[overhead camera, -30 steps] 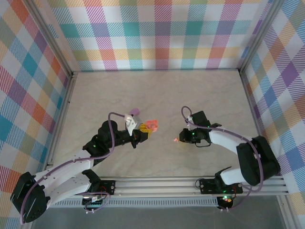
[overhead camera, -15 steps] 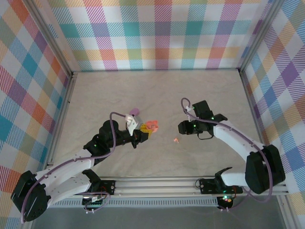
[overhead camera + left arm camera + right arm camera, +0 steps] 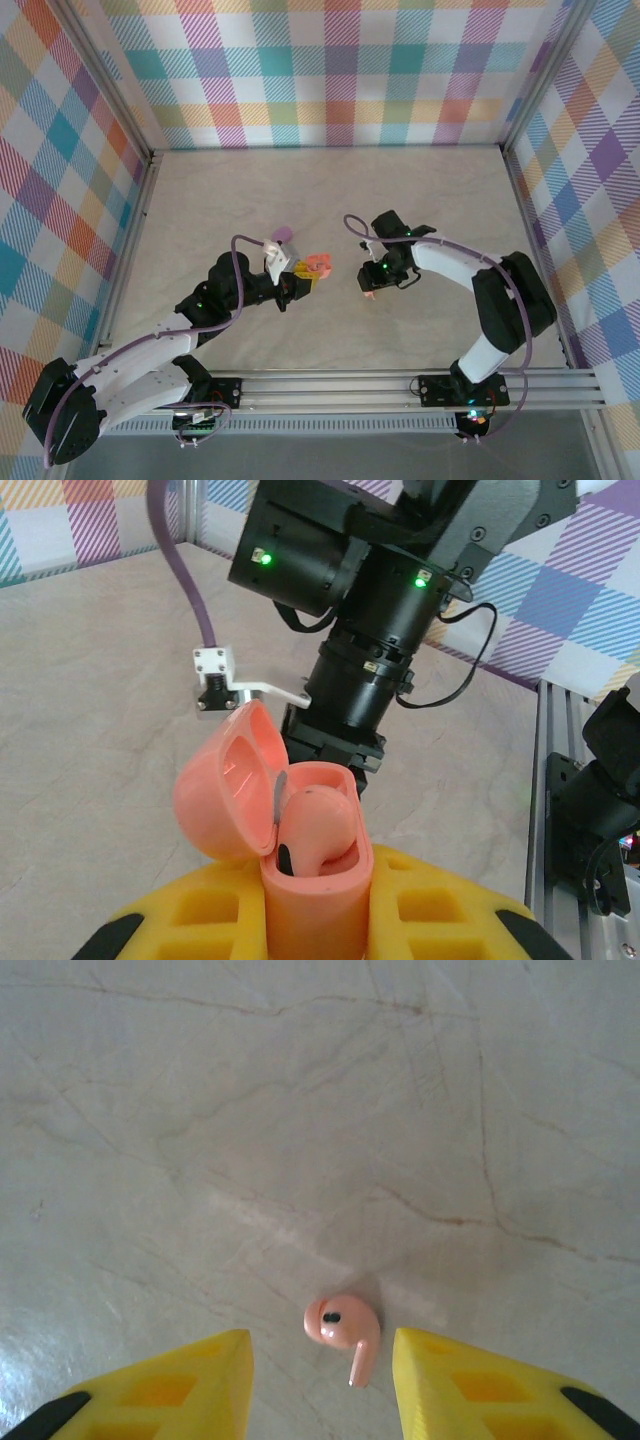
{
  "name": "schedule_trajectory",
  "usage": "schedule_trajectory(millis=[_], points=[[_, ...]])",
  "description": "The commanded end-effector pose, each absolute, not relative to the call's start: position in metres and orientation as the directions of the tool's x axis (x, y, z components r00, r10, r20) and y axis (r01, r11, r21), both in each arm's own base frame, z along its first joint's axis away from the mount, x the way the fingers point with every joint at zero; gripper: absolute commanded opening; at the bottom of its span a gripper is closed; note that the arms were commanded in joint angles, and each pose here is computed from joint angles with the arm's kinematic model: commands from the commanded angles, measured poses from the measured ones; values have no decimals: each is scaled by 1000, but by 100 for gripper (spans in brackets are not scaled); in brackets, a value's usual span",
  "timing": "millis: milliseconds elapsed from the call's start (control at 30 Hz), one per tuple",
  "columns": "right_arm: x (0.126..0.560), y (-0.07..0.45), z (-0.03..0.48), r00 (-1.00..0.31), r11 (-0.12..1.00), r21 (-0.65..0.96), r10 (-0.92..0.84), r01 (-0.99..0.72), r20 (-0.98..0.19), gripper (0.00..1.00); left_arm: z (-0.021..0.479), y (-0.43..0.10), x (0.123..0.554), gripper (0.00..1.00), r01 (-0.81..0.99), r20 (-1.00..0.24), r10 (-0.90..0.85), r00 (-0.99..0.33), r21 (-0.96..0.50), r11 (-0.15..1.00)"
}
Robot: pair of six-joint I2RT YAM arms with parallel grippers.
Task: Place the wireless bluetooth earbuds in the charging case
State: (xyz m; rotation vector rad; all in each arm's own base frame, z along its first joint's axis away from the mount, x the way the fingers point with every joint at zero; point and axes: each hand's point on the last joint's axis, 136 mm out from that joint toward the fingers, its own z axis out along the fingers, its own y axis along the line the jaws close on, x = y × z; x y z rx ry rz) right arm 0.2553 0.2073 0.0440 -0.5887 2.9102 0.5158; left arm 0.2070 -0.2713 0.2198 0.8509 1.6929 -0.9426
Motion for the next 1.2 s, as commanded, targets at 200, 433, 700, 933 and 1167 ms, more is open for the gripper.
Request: schedule_trajectory(millis=[200,433,700,933,1167], points=[[247,210,33,-897,864,241,-430,-443,-105,41,238,-269,204,0,878,-971,90,-222,-159,452],[237,205,23,-891,870,198,-451,-452,-49,37,238,-269,204,0,878,-971,92,-219,-156,452],[236,201,16,-895,882,161,-447,-443,-16,36,237,-269,204,0,879,-971,94,-222,-157,450],[242,216,21,-896,877,192,-441,-441,-41,36,238,-268,204,0,877,-971,94,-221,-156,455],[240,218,11,-896,880,183,-444,-438,-10,36,239,-266,202,0,876,-971,93,-219,-154,458]])
